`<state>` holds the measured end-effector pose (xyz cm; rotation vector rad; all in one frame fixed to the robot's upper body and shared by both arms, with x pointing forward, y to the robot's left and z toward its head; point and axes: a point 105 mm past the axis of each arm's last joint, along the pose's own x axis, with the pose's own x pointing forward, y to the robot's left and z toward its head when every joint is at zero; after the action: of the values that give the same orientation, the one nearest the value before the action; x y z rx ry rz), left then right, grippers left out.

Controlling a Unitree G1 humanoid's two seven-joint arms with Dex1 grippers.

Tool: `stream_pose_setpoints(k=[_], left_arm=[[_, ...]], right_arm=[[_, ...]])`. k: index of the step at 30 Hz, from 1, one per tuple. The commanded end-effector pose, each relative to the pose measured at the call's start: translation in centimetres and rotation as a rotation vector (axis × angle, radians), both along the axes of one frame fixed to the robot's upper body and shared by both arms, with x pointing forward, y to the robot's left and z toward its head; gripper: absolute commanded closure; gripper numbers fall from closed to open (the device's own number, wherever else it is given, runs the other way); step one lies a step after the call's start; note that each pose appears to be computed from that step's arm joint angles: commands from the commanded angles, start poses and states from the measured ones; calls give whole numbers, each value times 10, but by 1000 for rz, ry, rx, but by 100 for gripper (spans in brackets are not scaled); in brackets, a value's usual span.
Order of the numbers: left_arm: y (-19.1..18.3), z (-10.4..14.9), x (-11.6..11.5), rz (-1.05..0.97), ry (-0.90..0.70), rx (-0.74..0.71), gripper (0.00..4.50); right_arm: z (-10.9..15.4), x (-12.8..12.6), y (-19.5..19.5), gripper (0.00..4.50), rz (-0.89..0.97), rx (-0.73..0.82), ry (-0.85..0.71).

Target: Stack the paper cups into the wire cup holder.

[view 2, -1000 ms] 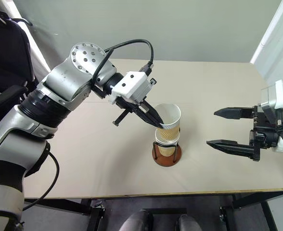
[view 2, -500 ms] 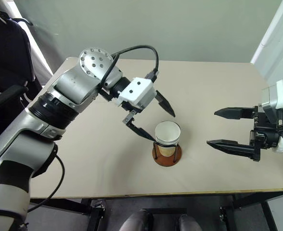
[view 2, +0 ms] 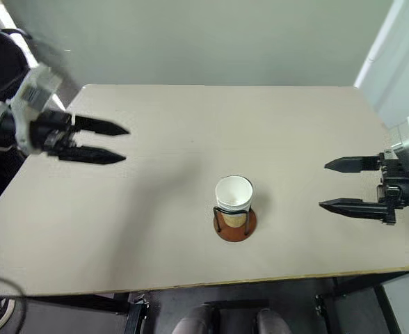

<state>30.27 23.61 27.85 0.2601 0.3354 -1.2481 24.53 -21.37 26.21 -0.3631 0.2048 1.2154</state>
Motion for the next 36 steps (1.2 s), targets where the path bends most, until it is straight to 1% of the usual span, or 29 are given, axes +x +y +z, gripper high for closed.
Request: stream_pose_setpoints(k=[1, 5, 8, 13, 17, 36], left_arm=[[-5, 11, -25, -69, -2, -17, 3], [14, -8, -38, 39, 45, -19, 3], [18, -10, -43, 83, 43, -40, 3], [15, -11, -47, 110, 14, -80, 3], [13, -15, -51, 119, 8, -78, 3], [4, -20, -48, 132, -9, -76, 3]], right_arm=[[5, 4, -5, 0, 20, -16, -15], [4, 22, -5, 0, -20, 19, 18], [4, 22, -4, 0, 2, 20, 30], [2, 27, -7, 0, 3, 1, 31], [5, 31, -6, 0, 13, -6, 21], [7, 35, -4, 0, -1, -16, 8]])
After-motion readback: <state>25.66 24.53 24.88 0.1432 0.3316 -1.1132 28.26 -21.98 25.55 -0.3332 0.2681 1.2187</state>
